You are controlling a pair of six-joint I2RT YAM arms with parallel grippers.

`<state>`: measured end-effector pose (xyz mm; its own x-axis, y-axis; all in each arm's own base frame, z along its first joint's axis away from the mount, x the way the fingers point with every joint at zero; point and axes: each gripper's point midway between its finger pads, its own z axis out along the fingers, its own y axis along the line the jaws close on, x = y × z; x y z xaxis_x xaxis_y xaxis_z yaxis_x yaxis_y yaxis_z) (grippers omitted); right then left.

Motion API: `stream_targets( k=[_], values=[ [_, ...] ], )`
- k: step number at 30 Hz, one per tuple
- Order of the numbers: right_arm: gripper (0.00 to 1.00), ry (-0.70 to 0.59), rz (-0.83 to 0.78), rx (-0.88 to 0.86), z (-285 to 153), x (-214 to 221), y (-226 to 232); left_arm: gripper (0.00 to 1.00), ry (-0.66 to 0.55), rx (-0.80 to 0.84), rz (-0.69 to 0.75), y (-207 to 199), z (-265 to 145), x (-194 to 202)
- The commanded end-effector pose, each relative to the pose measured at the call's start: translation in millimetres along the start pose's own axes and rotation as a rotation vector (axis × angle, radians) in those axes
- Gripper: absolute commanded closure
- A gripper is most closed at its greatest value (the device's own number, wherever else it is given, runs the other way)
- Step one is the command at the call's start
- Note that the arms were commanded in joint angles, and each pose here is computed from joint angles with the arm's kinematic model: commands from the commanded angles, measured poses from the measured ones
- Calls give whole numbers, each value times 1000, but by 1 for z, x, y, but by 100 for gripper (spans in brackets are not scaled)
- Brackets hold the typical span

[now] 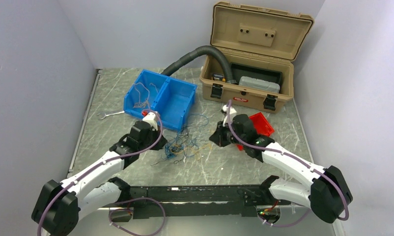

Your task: Untangle the cables

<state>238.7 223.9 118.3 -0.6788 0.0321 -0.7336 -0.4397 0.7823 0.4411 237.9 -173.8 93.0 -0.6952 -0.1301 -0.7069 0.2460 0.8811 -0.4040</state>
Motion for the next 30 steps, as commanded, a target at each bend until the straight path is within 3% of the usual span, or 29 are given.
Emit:
stream_targets(
  k=[1,3,5,7,8,11,13,21,26,30],
  values=[
    [87,39,-216,-349,-11,-9,87,100,-10,91,31,-15,2,-3],
    [87,58,-237,-267,-6,-9,79,100,-13,100,26,-15,2,-1],
    [98,61,-213,-166,0,-11,64,100,-20,95,24,-14,1,-1],
    [80,64,-191,-75,5,-12,49,100,-22,76,30,-11,-1,-1],
    [65,62,-173,-36,7,-13,43,100,-23,64,33,-9,-2,-2],
    [33,67,-153,23,11,-13,33,100,-30,45,45,-5,-5,-3],
    [26,73,-138,78,12,-12,24,100,-35,43,47,-4,-6,-3],
    [29,141,-105,-6,16,2,39,100,-35,33,46,-1,-8,0],
    [31,194,-84,-57,25,37,58,100,-29,45,37,-3,-5,3],
    [42,245,-82,-33,37,58,48,100,-26,33,29,1,-4,7]
  ],
)
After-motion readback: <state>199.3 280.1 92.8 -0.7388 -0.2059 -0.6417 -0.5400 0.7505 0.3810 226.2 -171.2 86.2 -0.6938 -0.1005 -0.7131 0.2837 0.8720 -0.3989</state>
